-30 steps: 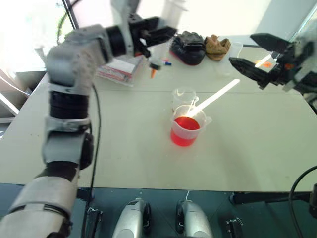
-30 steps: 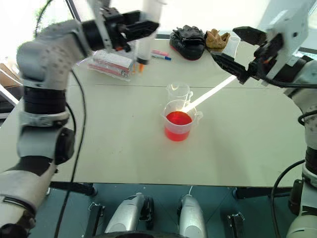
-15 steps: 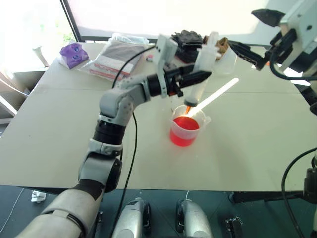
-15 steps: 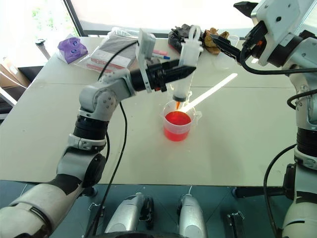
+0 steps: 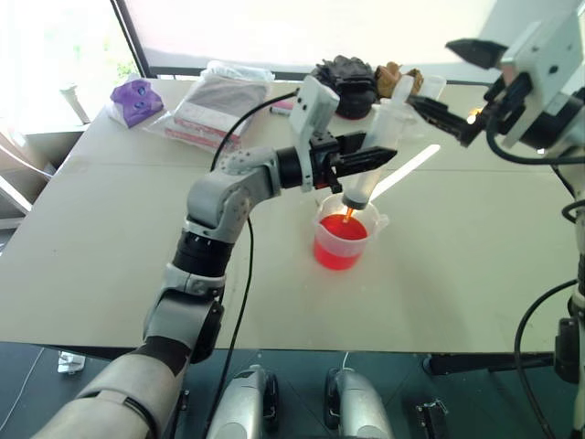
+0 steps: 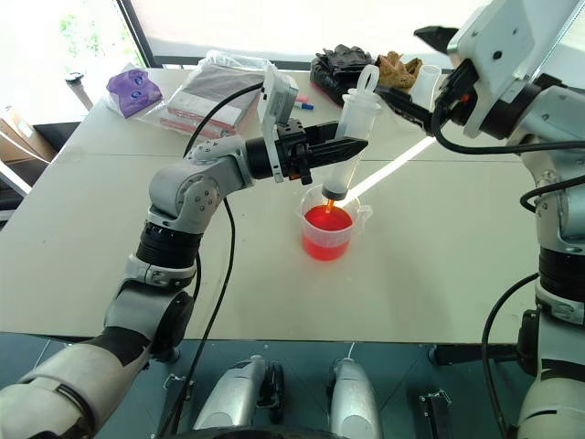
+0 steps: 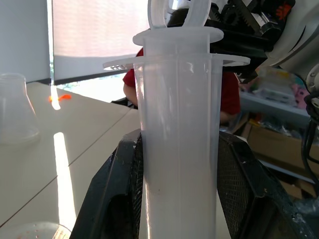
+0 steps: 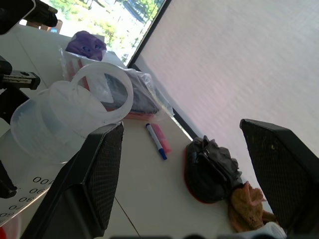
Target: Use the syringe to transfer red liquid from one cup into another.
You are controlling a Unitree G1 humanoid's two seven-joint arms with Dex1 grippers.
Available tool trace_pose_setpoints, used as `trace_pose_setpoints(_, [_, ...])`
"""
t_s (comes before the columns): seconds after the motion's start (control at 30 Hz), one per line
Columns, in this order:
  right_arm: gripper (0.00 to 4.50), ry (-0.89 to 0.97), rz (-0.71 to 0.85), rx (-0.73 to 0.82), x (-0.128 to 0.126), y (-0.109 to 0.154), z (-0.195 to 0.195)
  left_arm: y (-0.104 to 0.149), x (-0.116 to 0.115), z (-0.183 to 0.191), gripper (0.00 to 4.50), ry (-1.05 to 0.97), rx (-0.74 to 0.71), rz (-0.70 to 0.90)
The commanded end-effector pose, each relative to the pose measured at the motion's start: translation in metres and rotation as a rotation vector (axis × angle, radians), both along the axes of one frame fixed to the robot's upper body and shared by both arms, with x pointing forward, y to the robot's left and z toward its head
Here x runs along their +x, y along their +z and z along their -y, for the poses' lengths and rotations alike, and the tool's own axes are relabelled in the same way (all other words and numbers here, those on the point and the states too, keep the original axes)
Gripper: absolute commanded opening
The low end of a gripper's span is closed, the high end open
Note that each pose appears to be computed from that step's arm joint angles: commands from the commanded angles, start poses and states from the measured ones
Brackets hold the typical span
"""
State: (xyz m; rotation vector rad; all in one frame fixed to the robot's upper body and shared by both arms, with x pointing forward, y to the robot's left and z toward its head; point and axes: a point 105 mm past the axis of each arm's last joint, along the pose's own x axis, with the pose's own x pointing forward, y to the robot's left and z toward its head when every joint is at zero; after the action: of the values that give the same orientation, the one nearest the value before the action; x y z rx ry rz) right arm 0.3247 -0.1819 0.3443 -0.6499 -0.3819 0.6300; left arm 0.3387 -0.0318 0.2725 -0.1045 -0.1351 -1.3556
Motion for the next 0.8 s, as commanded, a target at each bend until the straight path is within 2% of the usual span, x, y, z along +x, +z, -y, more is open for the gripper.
trace_pose_setpoints(0.03, [3.9, 0.028, 0.069, -0.006, -0.015, 0.016, -0.003, 0.007, 0.0, 0.0, 1.55, 0.002, -0.013, 0.03])
trace_pose_setpoints(0.37, [3.9, 0.016, 0.071, -0.005, -0.022, 0.018, 0.003, -0.008, 0.002, -0.001, 1.55, -0.001, 0.017, 0.014])
trace_pose_setpoints(0.53, [3.9, 0.044, 0.047, 0.004, -0.02, 0.009, -0.005, -0.016, -0.005, 0.003, 1.55, -0.028, 0.038, 0.017])
trace_pose_setpoints(0.8, [3.9, 0.033, 0.017, -0.016, -0.014, -0.005, -0.003, -0.019, -0.003, 0.003, 1.55, -0.013, 0.043, 0.01])
